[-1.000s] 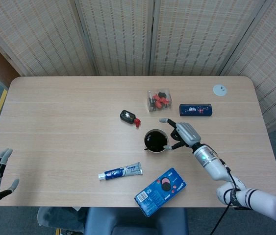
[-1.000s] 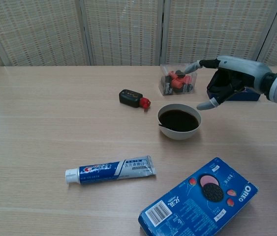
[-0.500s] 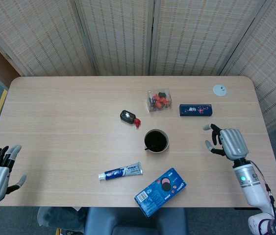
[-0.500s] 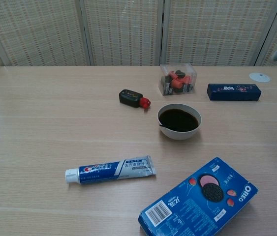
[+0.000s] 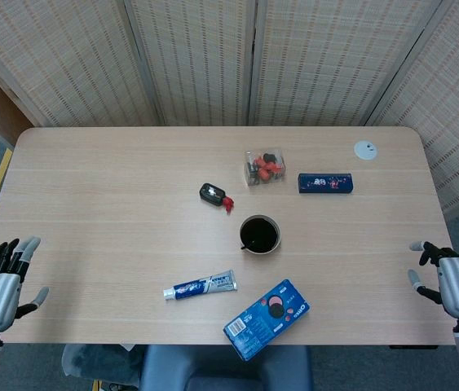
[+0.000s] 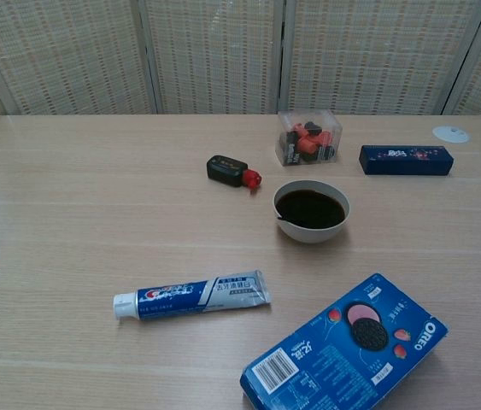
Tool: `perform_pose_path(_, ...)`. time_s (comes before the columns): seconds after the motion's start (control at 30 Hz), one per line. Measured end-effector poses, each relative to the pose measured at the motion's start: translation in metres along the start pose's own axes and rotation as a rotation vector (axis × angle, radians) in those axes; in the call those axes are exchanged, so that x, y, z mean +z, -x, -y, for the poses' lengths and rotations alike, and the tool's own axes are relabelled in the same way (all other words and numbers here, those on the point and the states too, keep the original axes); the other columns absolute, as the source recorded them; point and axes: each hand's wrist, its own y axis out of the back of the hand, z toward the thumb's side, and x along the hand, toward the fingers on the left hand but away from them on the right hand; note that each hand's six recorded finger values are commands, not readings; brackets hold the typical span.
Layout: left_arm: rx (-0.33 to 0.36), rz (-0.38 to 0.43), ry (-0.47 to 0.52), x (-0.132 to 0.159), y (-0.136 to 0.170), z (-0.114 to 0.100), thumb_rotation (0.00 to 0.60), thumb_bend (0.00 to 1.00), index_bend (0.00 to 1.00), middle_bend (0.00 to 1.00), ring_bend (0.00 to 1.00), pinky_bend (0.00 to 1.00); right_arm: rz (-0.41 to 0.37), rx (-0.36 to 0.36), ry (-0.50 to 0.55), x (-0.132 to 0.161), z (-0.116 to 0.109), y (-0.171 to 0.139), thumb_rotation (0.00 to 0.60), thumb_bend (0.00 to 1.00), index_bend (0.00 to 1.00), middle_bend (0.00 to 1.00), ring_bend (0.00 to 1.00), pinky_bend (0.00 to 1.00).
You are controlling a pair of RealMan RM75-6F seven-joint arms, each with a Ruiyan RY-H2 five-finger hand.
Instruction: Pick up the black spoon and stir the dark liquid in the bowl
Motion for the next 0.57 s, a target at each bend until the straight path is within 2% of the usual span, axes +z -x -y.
perform_pose_path(0.07, 0.004, 0.000, 0.001, 0.000, 0.000, -0.001, 0.600, 0.26, 0.00, 0.00, 0.00, 0.00, 0.008, -0.018, -0.015, -0.004, -0.002, -0.005, 0.600, 0.29, 0.34, 0.39, 0.27, 0.34)
perform_pose_path(0.17, 0.005, -0.001, -0.003, 0.001, 0.001, -0.002, 0.600, 0.26, 0.00, 0.00, 0.00, 0.00, 0.013, -0.044, -0.014, -0.008, -0.005, -0.013, 0.600, 0.29, 0.34, 0.37, 0.24, 0.30)
perform_pose_path(0.43, 0.002, 0.000, -0.007, 0.001, 0.003, -0.003, 0.600, 0.26, 0.00, 0.00, 0.00, 0.00, 0.029, -0.060, -0.072, -0.015, -0.009, -0.020, 0.600, 0.29, 0.33, 0.37, 0.23, 0.28)
perform_pose_path(0.57, 0.001, 0.003, -0.009, 0.002, 0.003, -0.003, 0.600, 0.26, 0.00, 0.00, 0.00, 0.00, 0.045, -0.047, -0.064, -0.019, -0.008, -0.024, 0.600, 0.29, 0.32, 0.37, 0.23, 0.28)
